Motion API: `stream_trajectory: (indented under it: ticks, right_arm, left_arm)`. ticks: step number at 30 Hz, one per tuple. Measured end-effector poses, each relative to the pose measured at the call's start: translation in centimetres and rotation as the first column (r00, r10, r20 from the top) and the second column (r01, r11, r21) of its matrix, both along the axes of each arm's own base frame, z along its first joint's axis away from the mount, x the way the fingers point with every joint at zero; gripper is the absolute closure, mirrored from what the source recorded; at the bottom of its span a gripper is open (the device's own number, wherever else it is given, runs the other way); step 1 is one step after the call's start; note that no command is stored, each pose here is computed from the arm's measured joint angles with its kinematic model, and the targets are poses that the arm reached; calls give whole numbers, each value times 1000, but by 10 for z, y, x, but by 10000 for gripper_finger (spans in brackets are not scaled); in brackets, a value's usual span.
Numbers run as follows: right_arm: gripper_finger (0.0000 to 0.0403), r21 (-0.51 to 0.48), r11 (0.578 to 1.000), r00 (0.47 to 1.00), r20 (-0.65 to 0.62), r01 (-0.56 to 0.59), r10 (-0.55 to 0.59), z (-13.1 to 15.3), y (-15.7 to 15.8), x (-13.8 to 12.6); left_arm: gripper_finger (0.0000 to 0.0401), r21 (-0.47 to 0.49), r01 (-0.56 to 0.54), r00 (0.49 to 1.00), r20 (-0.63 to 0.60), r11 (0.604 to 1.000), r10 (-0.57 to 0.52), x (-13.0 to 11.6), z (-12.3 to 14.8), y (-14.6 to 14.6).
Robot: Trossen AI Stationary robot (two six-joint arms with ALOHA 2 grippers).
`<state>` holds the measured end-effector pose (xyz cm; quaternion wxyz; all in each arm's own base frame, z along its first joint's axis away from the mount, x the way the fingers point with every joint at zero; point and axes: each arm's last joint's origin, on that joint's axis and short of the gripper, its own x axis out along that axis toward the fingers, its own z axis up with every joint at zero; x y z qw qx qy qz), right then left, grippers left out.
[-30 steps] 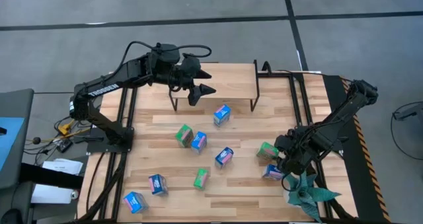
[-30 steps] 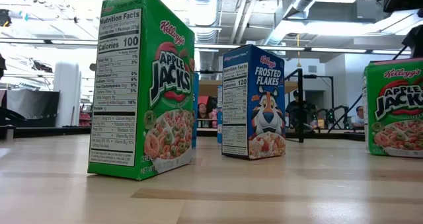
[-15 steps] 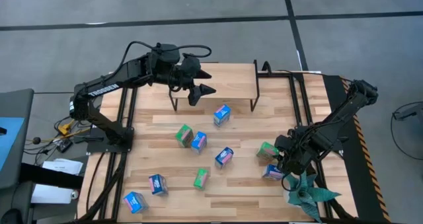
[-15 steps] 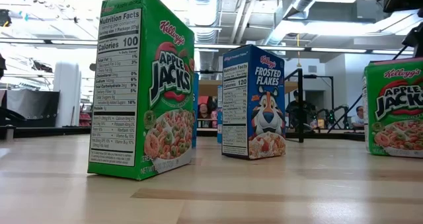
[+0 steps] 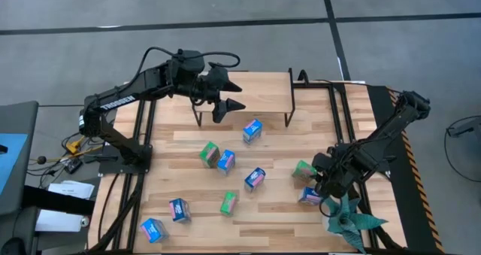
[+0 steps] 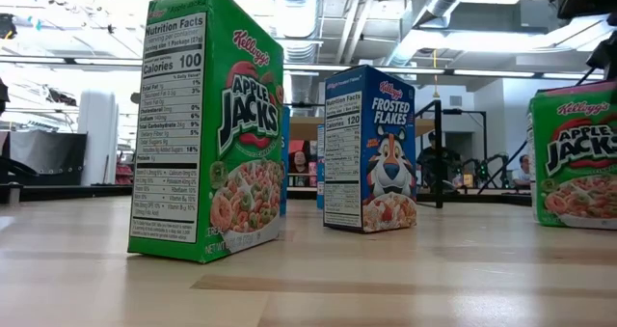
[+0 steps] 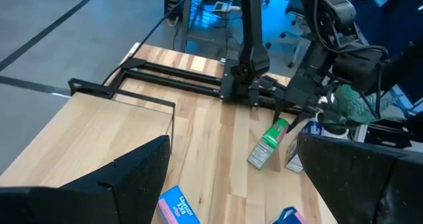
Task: Stack cereal on shelf
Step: Put the right green cereal box on the shelf
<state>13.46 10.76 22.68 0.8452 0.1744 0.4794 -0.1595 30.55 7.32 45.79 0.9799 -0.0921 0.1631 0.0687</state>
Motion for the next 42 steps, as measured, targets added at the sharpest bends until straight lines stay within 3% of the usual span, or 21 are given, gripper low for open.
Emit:
stream_trajectory:
  ticks: [9,18,22,26,32,37,42]
  right_arm:
    - [233,-48,999,990,140,5,2,35,-28,6]
    - [232,-164,986,971,238,6,34,80,-64,15]
    - [232,-230,973,969,243,4,54,95,-75,22]
    - [231,-223,975,973,221,-19,70,101,-83,30]
    - [231,-226,973,980,185,-35,78,98,-87,41]
    - [231,-228,972,981,172,-50,91,95,-87,46]
    - [230,-227,973,974,205,-45,93,97,-86,49]
  left_arm:
    - [81,-15,73,997,7,997,-73,0,0,-1]
    - [81,-29,159,986,53,987,-157,-4,8,5]
    - [81,60,162,981,96,985,-167,-10,24,8]
    - [81,82,163,979,112,983,-172,-10,43,14]
    - [81,133,228,973,-76,965,-219,16,46,18]
    - [81,107,321,940,-155,941,-303,46,14,24]
    - [81,186,396,912,-195,899,-362,69,-4,18]
